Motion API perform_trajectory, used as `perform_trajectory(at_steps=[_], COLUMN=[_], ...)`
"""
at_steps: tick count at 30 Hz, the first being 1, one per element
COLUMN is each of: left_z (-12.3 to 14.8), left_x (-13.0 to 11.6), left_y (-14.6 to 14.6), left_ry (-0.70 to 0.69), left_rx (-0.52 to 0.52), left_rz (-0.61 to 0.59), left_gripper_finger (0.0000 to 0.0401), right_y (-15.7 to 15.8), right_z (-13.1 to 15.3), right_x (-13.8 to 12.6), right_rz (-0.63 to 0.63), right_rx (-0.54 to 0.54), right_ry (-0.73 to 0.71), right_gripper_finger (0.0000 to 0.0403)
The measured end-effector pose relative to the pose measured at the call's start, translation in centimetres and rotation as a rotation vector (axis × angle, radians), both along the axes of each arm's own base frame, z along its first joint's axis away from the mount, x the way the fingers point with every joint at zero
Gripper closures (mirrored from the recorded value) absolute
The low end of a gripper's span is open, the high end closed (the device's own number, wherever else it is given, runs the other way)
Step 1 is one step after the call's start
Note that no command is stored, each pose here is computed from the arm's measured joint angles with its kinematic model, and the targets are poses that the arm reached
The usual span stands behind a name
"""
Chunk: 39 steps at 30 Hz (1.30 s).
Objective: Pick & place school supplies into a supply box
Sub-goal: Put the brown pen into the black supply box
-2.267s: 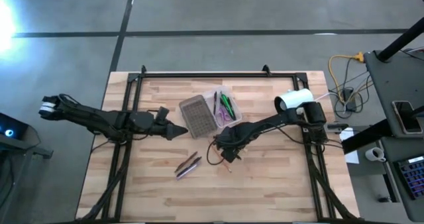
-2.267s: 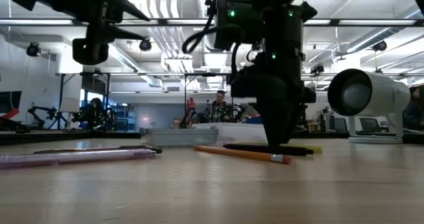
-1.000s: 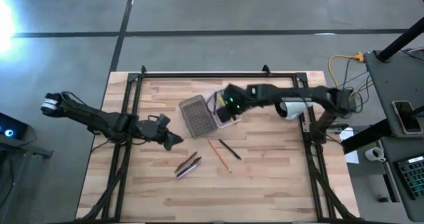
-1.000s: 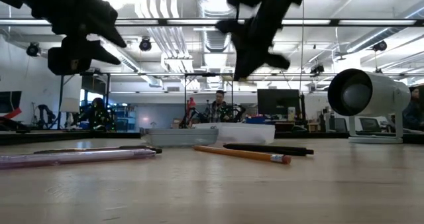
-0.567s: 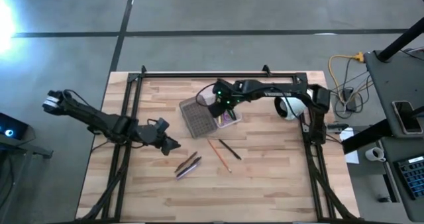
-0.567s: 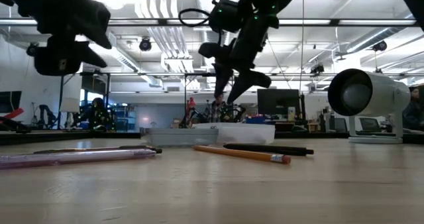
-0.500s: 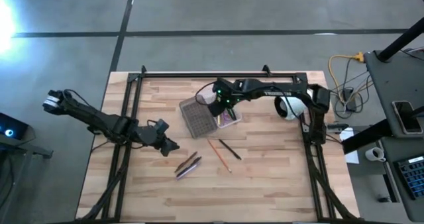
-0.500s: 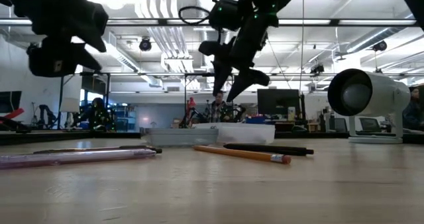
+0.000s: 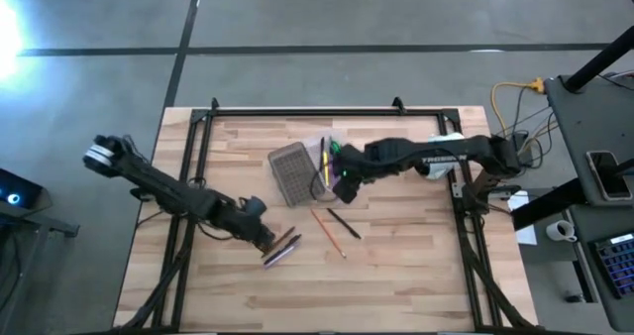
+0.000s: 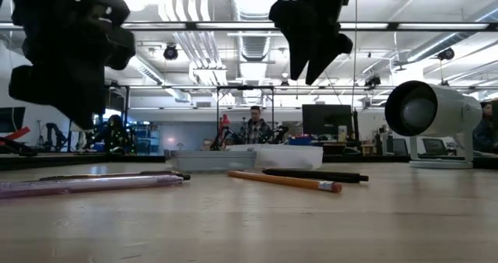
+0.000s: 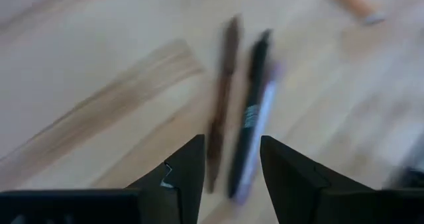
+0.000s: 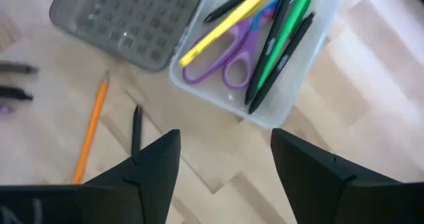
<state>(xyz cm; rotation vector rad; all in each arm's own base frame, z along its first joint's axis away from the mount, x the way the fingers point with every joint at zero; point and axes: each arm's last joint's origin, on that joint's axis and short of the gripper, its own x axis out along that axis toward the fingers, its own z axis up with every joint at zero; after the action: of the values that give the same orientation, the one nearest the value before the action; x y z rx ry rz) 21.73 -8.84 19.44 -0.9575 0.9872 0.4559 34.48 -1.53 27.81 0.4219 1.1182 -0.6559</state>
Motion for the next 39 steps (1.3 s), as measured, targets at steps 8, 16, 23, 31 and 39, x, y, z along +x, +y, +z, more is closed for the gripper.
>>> perform_trajectory(at_steps=[8,16,23,31,39], left_z=[0.6,-0.8,-2.6,-3.8,-5.2], left_x=[4.1,7.9,8.9,8.4,7.7], left_y=[-1.8,-2.8,-2.5,-2.0,-1.8], left_ry=[0.364,0.338,0.354,0.366,0.36], left_rx=[0.226,0.26,0.257,0.269,0.252], left_rz=[-0.116,-0.175,-0.167,-0.189,-0.252], left_gripper_finger=[0.0271,0.0271,0.0271,0.0271,0.0295], right_y=[1.7,2.6,3.5,3.6,3.9], right_z=[-0.3,-0.3,-0.1,0.1,0.4], right_x=[-0.2,-0.8,-1.2,-1.5,-1.7], right_rz=[0.024,0.051,0.065,0.027,0.014], right_rx=[0.004,0.004,0.001,-0.009,-0.003], right_ry=[0.022,0.081,0.091,0.085,0.073], right_gripper_finger=[0.0175,0.0179,0.0179,0.0179,0.0179])
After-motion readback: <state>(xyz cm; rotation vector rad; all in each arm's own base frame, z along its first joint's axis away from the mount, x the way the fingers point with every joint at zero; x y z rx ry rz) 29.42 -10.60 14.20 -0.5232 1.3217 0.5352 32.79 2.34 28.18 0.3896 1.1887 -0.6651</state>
